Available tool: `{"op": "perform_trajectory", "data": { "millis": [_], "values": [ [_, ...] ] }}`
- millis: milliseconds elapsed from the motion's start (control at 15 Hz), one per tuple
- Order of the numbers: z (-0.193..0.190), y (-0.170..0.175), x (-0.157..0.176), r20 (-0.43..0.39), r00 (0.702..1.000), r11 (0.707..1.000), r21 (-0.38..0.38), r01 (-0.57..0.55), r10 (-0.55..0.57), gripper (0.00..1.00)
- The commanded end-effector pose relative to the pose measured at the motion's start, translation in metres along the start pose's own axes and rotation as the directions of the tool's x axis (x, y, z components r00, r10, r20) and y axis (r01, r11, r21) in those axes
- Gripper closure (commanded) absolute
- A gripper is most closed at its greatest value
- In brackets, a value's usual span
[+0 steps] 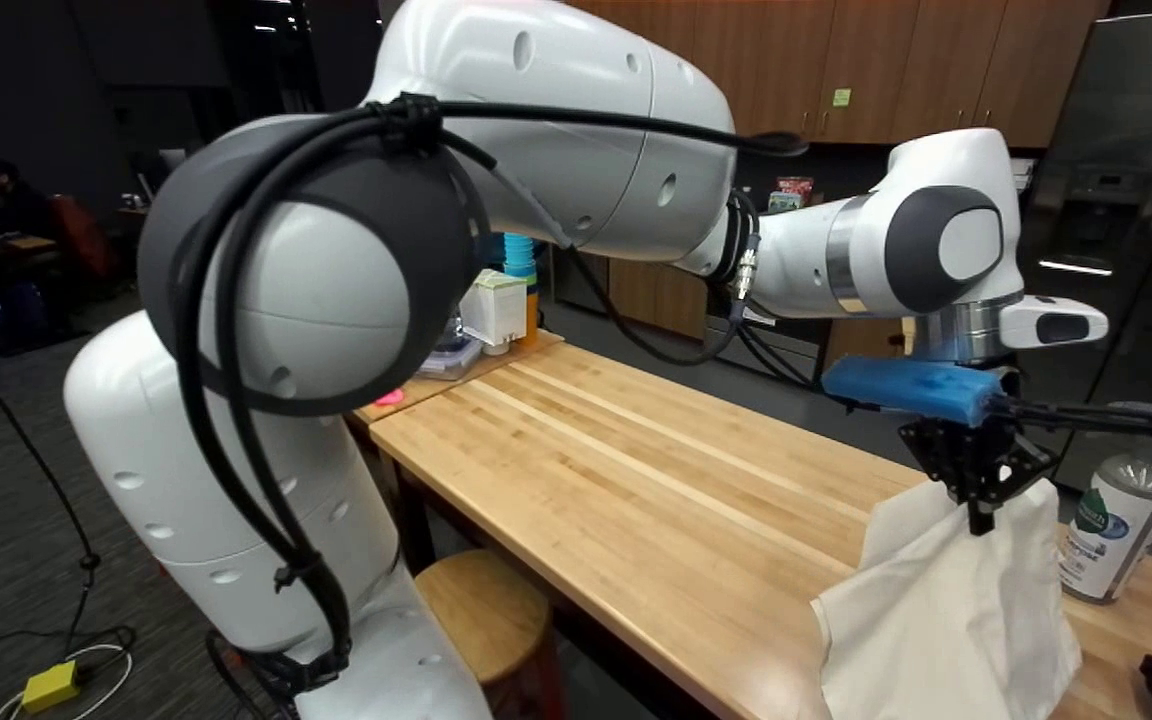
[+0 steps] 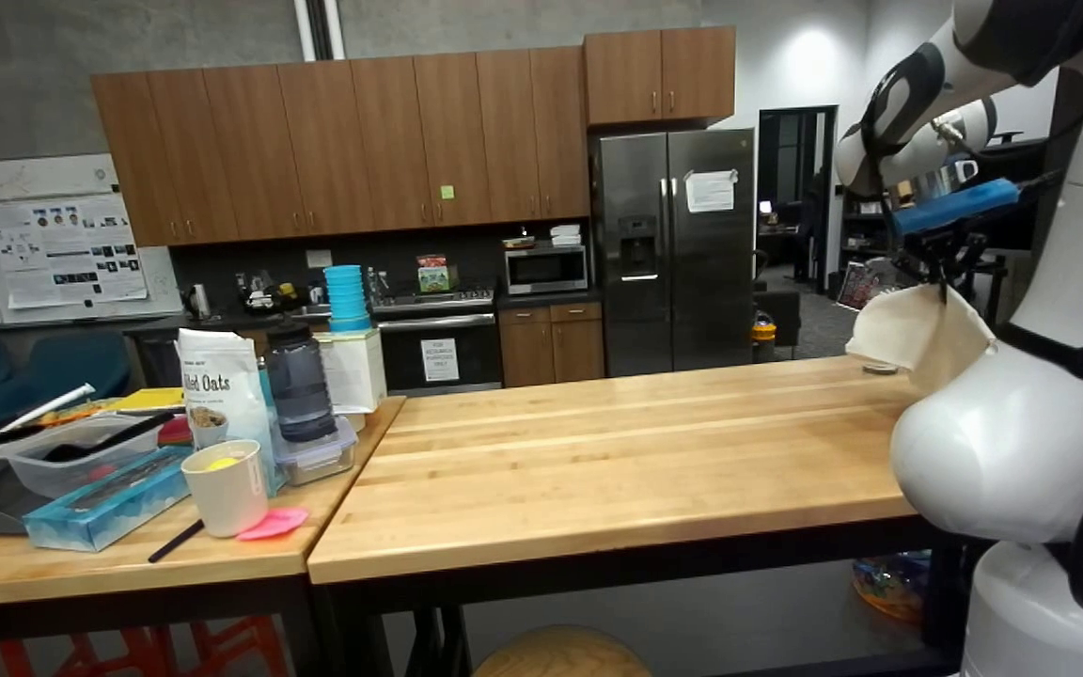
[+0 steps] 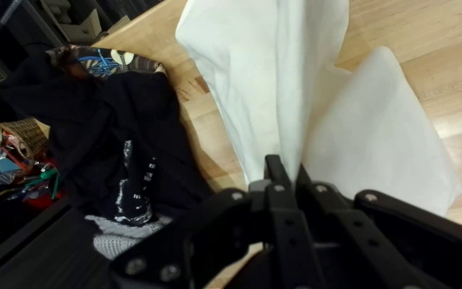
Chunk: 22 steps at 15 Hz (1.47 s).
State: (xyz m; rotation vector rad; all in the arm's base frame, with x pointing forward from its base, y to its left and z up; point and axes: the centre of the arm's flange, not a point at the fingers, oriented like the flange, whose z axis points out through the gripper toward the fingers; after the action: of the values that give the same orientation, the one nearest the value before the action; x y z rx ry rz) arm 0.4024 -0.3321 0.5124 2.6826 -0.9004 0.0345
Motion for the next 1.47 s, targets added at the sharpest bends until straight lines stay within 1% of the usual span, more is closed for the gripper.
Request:
{"op": "perform_trajectory", "data": {
  "millis": [0, 200, 400, 533, 667, 867, 1067, 1200, 1400],
  "values": [
    [0.007, 0.002, 0.018, -0.010, 0.999, 0.999, 0.001, 0.047, -0.047, 0.99],
    [0.020, -0.038, 0.032, -0.012, 0.992, 0.991, 0.025, 0.128, -0.128, 0.99],
    [0.026, -0.093, 0.047, -0.031, 0.975, 0.974, 0.055, 0.220, -0.218, 0.99],
    [0.028, -0.126, 0.061, -0.044, 0.961, 0.959, 0.065, 0.276, -0.273, 0.99],
    [0.026, -0.167, 0.074, -0.056, 0.938, 0.935, 0.076, 0.345, -0.342, 0.99],
    [0.024, -0.240, 0.081, -0.078, 0.890, 0.882, 0.120, 0.455, -0.449, 0.99],
    [0.024, -0.317, 0.071, -0.095, 0.828, 0.811, 0.167, 0.560, -0.552, 0.99],
    [0.026, -0.365, 0.055, -0.091, 0.780, 0.757, 0.196, 0.623, -0.619, 0.99],
    [0.025, -0.424, 0.028, -0.084, 0.690, 0.663, 0.217, 0.717, -0.719, 0.99]
  ]
}}
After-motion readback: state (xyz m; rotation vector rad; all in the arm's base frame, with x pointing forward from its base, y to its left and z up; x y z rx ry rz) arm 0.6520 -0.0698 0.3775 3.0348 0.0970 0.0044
